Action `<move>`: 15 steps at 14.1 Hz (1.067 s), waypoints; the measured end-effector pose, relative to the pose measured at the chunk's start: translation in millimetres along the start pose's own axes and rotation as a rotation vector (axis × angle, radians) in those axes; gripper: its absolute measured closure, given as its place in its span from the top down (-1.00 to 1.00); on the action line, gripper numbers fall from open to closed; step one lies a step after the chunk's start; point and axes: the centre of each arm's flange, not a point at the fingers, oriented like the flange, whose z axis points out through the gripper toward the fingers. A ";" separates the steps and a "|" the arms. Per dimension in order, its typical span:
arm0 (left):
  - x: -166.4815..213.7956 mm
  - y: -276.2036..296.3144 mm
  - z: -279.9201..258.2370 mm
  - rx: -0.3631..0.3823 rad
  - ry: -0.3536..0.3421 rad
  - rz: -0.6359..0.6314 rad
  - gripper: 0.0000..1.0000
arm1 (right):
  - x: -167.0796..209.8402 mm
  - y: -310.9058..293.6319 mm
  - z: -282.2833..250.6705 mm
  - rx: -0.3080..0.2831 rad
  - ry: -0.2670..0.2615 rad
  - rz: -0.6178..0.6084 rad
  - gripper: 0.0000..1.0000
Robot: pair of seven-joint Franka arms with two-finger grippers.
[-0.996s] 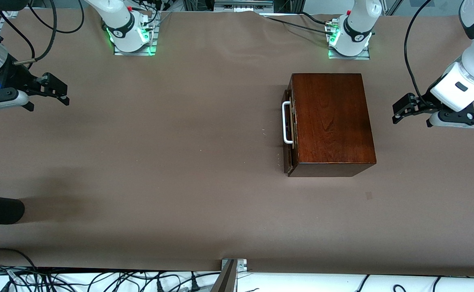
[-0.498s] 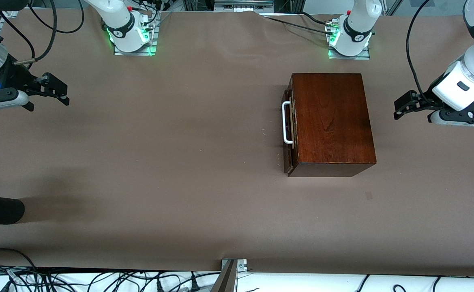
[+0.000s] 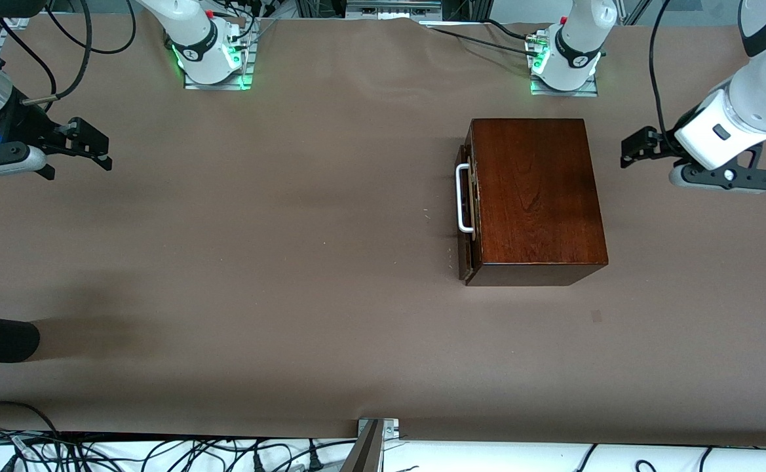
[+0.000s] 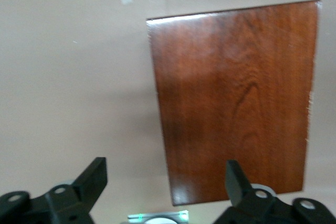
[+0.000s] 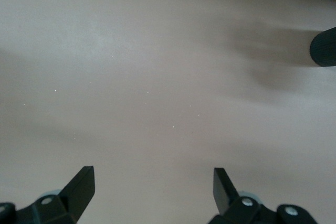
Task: Open drawer, take yellow block, close drawer
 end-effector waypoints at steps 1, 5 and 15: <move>-1.5 8.9 0.5 -0.037 -0.011 0.012 1.00 | 0.0 0.0 0.0 0.000 0.000 0.000 1.00; -7.7 70.2 -4.0 -0.068 -0.006 0.140 1.00 | 0.0 0.2 0.0 0.000 0.000 0.000 1.00; 20.7 218.4 47.6 -0.081 -0.031 0.339 1.00 | 0.0 0.5 0.3 0.000 -0.001 0.001 1.00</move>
